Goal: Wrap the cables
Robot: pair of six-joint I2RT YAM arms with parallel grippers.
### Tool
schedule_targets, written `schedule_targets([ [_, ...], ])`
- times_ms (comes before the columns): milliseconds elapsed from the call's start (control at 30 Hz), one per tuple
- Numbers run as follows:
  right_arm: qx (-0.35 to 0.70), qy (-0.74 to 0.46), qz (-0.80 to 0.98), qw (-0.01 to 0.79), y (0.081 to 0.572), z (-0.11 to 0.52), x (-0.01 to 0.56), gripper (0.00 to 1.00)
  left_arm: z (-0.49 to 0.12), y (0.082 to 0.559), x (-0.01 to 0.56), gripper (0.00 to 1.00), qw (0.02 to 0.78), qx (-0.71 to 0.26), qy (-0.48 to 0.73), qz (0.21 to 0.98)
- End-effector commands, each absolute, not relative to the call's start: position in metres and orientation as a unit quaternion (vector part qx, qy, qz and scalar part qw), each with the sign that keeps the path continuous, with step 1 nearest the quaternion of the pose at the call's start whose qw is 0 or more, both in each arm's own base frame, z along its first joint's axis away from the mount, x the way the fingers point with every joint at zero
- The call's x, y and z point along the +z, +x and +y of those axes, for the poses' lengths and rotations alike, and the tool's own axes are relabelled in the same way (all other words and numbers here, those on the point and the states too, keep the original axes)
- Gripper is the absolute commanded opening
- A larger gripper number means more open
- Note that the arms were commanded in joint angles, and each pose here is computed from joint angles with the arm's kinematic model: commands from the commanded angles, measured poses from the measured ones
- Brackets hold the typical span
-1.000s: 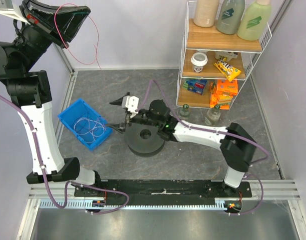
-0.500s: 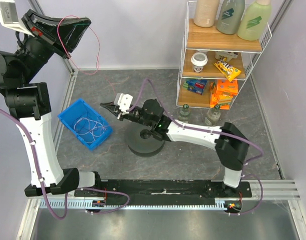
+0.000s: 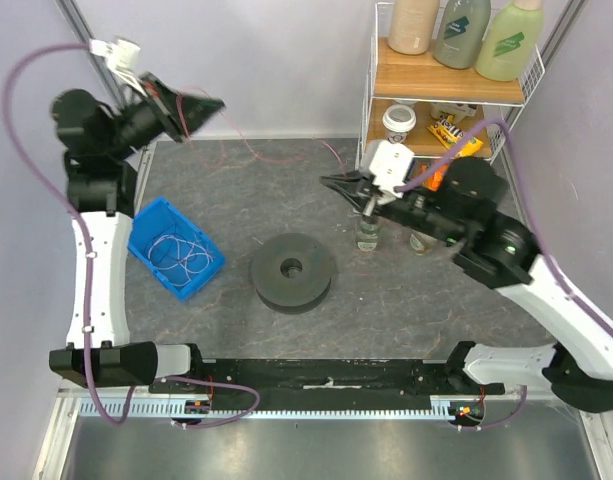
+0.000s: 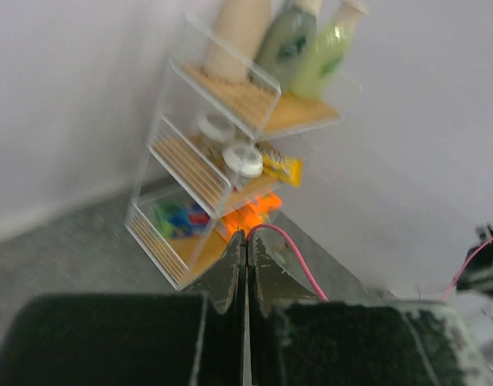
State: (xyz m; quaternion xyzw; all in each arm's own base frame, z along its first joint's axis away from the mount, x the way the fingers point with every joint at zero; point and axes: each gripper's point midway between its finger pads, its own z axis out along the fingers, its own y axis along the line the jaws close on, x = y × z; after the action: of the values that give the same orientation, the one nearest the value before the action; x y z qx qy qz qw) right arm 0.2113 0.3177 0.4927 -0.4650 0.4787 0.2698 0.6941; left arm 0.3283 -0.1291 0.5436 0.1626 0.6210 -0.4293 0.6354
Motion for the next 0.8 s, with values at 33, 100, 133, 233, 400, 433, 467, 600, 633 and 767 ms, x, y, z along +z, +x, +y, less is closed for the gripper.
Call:
schedule_targets([
  [33,0.200,-0.519,0.649,0.519,0.193,0.247,0.366,0.00,-0.198,0.278,0.483,0.02,0.535,-0.534,0.238,0.610],
  [100,0.179,-0.530,0.666,0.493,0.193,0.230,0.328,0.00,-0.224,0.263,0.454,0.02,0.497,-0.551,0.263,0.617],
  [133,0.169,-0.539,0.669,0.484,0.193,0.226,0.314,0.00,-0.234,0.260,0.436,0.02,0.475,-0.553,0.266,0.630],
  [233,0.128,-0.559,0.683,0.453,0.203,0.210,0.270,0.00,-0.258,0.246,0.400,0.01,0.439,-0.556,0.285,0.646],
  [400,0.098,-0.566,0.706,0.414,0.215,0.188,0.228,0.70,-0.268,0.253,0.353,0.02,0.412,-0.535,0.245,0.696],
  [433,0.103,-0.564,0.703,0.420,0.214,0.189,0.231,0.87,-0.268,0.256,0.345,0.02,0.401,-0.533,0.231,0.708],
  [467,0.115,-0.562,0.697,0.430,0.212,0.193,0.238,0.96,-0.268,0.259,0.339,0.02,0.390,-0.533,0.219,0.718],
  [600,0.170,-0.541,0.671,0.477,0.211,0.215,0.280,0.98,-0.271,0.262,0.319,0.02,0.339,-0.541,0.166,0.752],
  [633,0.188,-0.541,0.660,0.486,0.209,0.222,0.291,0.98,-0.271,0.263,0.314,0.02,0.327,-0.540,0.149,0.761],
  [767,0.249,-0.543,0.604,0.528,0.202,0.247,0.326,0.97,-0.274,0.258,0.299,0.02,0.277,-0.555,0.115,0.776],
])
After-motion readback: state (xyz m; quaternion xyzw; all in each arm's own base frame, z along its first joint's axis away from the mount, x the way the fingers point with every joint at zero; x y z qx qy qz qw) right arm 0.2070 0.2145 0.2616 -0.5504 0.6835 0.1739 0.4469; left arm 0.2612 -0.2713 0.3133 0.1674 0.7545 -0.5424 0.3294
